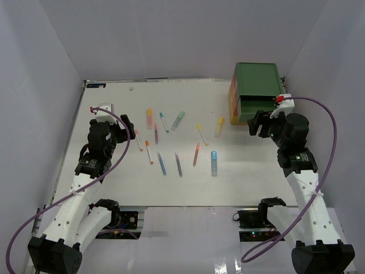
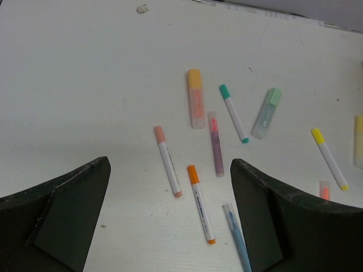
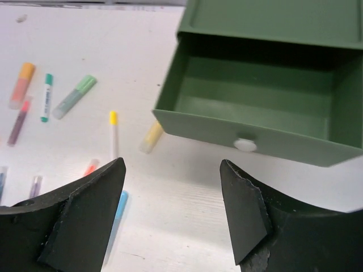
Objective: Sort the stationery into containers
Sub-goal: Pick up the pen from the center of the board.
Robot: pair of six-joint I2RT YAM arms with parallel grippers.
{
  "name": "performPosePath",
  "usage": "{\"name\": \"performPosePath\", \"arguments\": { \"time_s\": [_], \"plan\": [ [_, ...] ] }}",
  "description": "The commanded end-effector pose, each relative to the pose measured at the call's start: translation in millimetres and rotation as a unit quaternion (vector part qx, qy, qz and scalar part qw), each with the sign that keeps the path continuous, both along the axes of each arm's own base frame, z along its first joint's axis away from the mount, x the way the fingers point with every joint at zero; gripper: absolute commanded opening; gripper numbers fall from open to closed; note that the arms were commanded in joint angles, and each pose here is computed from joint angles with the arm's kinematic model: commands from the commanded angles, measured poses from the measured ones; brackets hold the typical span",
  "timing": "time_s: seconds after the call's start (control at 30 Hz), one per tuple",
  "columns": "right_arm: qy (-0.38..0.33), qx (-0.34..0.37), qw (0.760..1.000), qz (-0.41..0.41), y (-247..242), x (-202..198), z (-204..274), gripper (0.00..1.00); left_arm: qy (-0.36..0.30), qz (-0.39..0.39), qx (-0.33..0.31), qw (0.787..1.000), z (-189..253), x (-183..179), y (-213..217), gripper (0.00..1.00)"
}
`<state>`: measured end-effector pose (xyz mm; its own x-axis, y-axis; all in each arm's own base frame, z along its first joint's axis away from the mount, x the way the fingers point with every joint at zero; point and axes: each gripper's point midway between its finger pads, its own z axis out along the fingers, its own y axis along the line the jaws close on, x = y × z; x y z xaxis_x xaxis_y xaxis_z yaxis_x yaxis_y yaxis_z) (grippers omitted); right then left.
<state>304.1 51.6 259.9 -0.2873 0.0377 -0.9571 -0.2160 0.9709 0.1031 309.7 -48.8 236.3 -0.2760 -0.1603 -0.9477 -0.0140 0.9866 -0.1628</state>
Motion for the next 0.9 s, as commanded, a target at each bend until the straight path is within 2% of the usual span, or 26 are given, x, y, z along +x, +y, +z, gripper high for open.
{"name": "performPosePath", "arguments": {
  "time_s": [0.0, 0.13, 0.33, 0.47, 0.67, 0.87],
  "plan": [
    [-0.008, 0.028, 0.999, 0.042, 28.2, -8.1, 28.3, 0.74, -0.006, -0.009, -0.006, 1.000, 1.8, 0.4, -4.5, 0.98],
    [0.013, 0.006, 0.999, 0.036, 49.5, -3.8, 23.4, 0.77, -0.006, -0.009, -0.005, 1.000, 1.3, 0.9, -4.6, 0.98],
    [0.040, 0.005, 0.994, 0.098, 123.0, -5.1, 17.1, 0.77, -0.003, -0.005, -0.004, 1.000, -0.4, 1.5, -3.2, 0.98],
    [0.066, -0.029, 0.990, 0.123, 172.3, -8.4, -3.4, 0.78, -0.003, -0.002, -0.005, 1.000, -0.2, 1.2, -2.6, 0.98],
    [0.150, -0.051, 0.982, 0.104, 220.4, -2.4, -76.6, 0.75, -0.004, -0.001, -0.006, 1.000, 0.8, 0.6, -2.1, 0.98],
    [0.216, -0.075, 0.972, 0.057, 231.7, 2.9, -138.5, 0.72, -0.006, -0.003, -0.008, 1.000, 2.1, 0.0, -3.0, 0.98]
  ]
}}
